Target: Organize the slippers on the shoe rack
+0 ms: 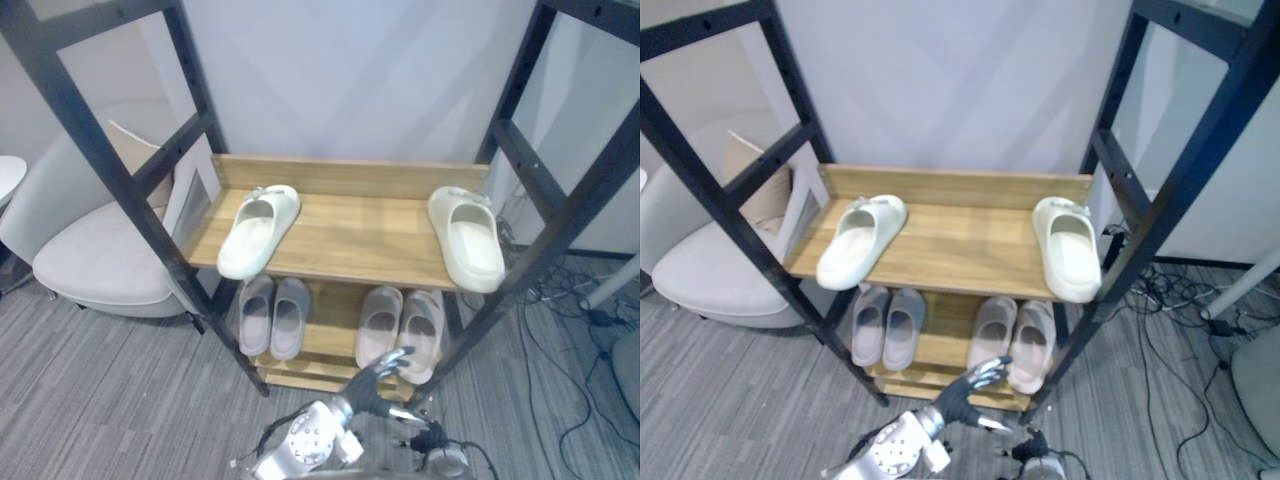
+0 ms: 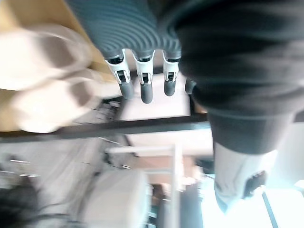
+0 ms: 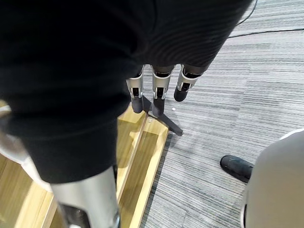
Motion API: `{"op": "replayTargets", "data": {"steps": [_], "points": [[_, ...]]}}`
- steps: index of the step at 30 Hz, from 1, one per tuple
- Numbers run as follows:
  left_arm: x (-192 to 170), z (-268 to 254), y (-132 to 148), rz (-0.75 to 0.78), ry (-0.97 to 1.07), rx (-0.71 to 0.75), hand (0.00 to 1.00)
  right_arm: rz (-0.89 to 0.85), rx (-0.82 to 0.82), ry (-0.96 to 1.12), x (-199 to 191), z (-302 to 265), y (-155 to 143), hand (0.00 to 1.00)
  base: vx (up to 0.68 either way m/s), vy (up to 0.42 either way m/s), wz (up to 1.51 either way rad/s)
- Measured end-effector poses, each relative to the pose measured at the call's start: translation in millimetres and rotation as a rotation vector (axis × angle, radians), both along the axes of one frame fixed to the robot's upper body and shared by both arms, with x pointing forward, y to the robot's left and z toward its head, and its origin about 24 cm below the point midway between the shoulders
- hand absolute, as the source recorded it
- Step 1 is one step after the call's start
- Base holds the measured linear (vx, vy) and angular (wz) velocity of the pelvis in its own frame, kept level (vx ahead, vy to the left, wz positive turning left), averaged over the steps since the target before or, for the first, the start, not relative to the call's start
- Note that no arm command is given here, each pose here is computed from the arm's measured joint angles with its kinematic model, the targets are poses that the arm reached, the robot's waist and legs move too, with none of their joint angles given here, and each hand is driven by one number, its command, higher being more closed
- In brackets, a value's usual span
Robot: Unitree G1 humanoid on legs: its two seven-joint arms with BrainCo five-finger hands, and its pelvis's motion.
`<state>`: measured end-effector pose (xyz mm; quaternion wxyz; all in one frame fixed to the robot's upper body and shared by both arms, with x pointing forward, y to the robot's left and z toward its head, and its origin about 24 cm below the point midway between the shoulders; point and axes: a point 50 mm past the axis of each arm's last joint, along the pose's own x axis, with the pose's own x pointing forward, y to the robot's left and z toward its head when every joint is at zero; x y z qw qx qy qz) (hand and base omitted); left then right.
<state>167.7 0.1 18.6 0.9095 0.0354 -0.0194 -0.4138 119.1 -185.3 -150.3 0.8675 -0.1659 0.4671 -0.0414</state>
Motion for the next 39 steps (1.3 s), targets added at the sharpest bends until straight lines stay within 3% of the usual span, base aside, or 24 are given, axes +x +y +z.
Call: {"op": "replayTargets", "data": {"steps": [11,17,24,39], "points": [[43,127,19,0.162,-0.503,-0.313,0.00,0.024,-0.023,-0.006,1,1,-6,0.00,0.01,0.009,0.00],[69,156,47,0.327,-0.632,-0.343,0.00,0.030,-0.019,-0.003,1,1,-7,0.00,0.02,0.006,0.00],[106,161,92,0.507,-0.699,-0.196,0.00,0.046,-0.008,0.006,0,2,-10,0.00,-0.01,0.004,0.02],[149,138,199,0.776,-0.655,0.305,0.00,0.068,-0.006,-0.017,6,6,-14,0.00,0.01,0.003,-0.04]]}}
